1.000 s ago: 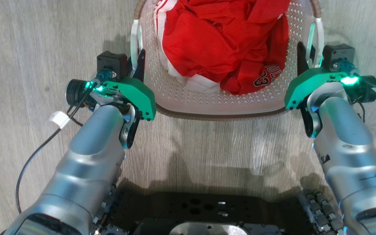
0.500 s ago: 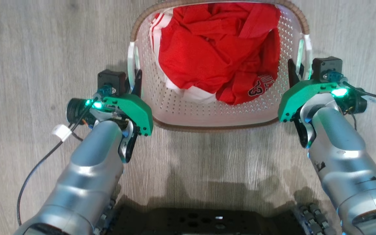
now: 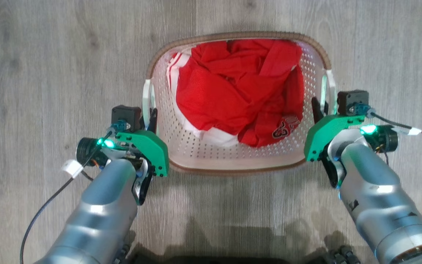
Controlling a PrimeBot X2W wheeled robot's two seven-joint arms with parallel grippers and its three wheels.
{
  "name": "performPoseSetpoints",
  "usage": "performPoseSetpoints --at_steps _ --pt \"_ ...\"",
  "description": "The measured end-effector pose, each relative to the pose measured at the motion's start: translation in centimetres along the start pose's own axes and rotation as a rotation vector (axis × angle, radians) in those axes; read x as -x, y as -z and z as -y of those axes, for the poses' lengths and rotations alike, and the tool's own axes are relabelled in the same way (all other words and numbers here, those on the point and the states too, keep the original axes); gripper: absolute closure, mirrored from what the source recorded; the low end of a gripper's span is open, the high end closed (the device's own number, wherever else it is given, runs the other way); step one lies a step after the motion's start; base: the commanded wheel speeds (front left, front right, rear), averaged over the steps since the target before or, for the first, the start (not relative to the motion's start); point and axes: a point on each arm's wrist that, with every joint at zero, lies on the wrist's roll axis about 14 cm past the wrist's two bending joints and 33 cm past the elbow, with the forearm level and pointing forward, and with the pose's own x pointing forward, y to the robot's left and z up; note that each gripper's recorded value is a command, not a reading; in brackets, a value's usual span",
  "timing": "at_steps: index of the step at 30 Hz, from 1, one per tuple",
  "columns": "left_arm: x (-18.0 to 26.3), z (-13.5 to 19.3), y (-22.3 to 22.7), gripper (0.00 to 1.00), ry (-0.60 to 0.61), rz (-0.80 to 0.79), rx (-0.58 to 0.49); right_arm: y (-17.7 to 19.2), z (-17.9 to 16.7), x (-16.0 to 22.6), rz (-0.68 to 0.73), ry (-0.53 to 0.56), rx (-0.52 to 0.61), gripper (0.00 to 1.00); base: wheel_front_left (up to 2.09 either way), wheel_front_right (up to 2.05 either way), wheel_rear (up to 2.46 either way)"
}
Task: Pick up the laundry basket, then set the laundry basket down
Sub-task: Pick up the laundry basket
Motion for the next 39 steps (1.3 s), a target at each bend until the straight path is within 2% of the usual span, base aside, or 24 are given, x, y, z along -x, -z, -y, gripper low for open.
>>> performPoseSetpoints --at_steps 19,27,39 --pt "5.3 1.1 2.0 1.00 0.031 -0.080 -0.044 1.4 -2.7 6.1 -0.106 -0.021 -0.056 1.00 0.00 0.00 0.00" --pt "8.2 2.0 3.7 1.00 0.047 -0.144 -0.059 3.4 -3.8 9.5 -0.180 -0.020 -0.093 1.00 0.00 0.00 0.00" --pt "10.8 2.8 3.6 1.00 0.058 -0.150 -0.093 3.7 -5.0 12.9 -0.191 -0.025 -0.111 1.00 0.00 0.00 0.00"
